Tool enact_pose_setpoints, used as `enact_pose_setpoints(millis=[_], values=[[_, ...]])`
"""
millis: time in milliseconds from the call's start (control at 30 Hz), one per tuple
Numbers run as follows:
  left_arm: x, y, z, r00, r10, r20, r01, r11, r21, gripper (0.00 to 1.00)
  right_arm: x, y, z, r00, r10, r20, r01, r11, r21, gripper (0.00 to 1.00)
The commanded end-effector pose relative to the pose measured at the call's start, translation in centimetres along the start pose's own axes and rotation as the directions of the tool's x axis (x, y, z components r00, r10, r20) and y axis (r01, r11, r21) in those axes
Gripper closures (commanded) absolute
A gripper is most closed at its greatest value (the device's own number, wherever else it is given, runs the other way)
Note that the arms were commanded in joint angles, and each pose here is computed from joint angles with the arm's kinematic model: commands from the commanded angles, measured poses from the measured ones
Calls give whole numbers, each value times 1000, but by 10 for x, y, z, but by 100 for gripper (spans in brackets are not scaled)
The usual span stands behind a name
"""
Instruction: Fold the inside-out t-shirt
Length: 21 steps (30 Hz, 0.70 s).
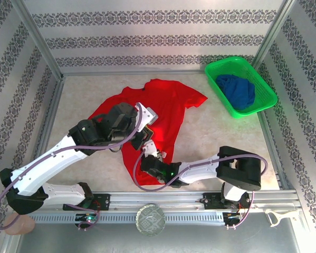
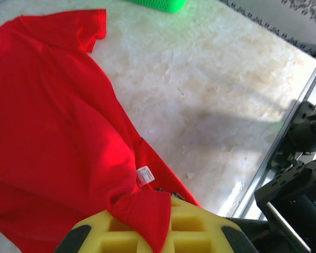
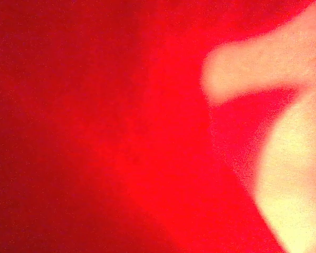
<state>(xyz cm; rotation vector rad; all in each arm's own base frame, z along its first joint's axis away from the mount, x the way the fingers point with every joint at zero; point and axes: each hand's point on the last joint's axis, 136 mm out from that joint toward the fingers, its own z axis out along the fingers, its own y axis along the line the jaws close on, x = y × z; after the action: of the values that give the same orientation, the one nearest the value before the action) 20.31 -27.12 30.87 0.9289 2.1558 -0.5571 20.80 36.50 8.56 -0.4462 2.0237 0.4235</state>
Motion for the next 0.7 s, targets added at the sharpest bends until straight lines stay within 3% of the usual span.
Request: enact_pose_setpoints(millis=[0, 300, 500, 667], values=[[-24, -1, -13, 997, -9, 81, 8, 1000, 13, 100, 17, 0, -4, 993, -113, -36, 115, 991, 69, 100], [-22, 6, -7, 997, -19, 70, 19, 1000, -2, 100, 4, 18, -41, 945, -303, 119, 266, 929, 257, 100], [-23, 8, -9, 997, -23, 78, 23, 1000, -7, 100, 16, 19, -32, 940, -330, 83, 297, 916, 270, 100], [-26, 10, -14, 996, -21, 88, 22, 1000, -15, 100, 4, -6, -32, 955, -286, 80, 248, 916, 315, 100]])
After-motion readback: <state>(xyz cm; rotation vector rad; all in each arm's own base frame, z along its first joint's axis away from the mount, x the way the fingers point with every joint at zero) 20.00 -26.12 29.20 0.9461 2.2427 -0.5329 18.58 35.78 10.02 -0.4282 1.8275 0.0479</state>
